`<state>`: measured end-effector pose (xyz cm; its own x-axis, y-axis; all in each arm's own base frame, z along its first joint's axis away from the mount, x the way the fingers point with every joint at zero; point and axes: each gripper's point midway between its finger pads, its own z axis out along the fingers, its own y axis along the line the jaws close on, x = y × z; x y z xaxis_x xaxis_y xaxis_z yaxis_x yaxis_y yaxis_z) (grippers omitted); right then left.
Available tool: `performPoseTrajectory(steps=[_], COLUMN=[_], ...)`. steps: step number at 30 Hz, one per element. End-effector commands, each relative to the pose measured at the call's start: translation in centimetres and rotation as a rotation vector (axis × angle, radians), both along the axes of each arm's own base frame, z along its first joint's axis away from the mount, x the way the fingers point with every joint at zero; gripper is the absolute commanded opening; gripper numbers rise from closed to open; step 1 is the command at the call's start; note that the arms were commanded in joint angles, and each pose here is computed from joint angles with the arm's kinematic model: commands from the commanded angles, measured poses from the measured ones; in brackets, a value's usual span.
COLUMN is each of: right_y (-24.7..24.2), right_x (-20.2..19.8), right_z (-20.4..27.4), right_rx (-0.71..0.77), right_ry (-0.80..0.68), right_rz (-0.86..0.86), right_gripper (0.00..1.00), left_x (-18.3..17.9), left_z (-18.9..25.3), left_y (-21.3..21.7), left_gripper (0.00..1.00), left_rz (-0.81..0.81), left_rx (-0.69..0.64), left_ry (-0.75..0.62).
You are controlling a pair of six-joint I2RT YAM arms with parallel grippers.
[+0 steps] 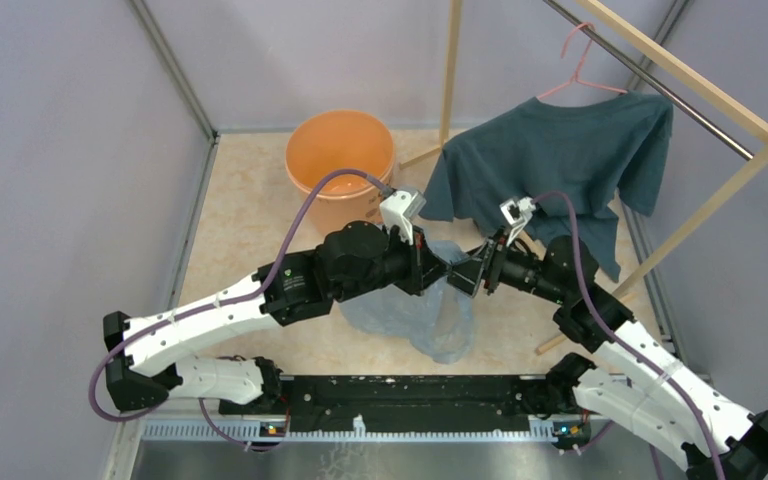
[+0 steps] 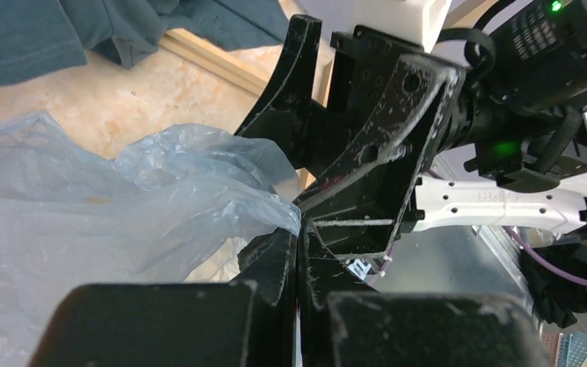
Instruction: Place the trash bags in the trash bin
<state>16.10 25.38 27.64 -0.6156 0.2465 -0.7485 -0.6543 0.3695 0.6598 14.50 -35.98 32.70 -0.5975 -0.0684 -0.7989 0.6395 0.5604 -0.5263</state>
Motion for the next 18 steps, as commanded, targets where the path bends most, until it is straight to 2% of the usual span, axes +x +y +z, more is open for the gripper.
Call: performPoseTrajectory(steps=[1,4,7,15,18], right_y=[-0.5,-0.9,-1.3,-2.6,-2.4], right_x=[-1.4,-1.9,-2.2,-1.7,-0.6], right_z=[3.8,3.8,3.9,4.1,3.8], right_rx=[0.032,0.014,0.004,0.016,0.034], right_ry=[-0.175,-0.205,-0.228,-0.245,-0.179], right_rz=[0.049,0.054,0.051,-0.038,-0.085], right_gripper=[0.74,0.85,0.92,0.99,0.99], left_x=[1.6,2.1,2.9,3.3,2.9], left_z=[1.5,1.3,1.3,0.9,0.7], left_y=[-0.9,-1.3,-1.1,-1.1,-1.7], left_gripper=[0.00,0.00,0.00,0.00,0.00], left_rz=[0.053,0.070,0.109,0.137,0.115], left_rx=[-0.031,-0.013,0.013,0.030,0.014], left_ry=[-0.027,-0.031,-0.039,-0.028,-0.010])
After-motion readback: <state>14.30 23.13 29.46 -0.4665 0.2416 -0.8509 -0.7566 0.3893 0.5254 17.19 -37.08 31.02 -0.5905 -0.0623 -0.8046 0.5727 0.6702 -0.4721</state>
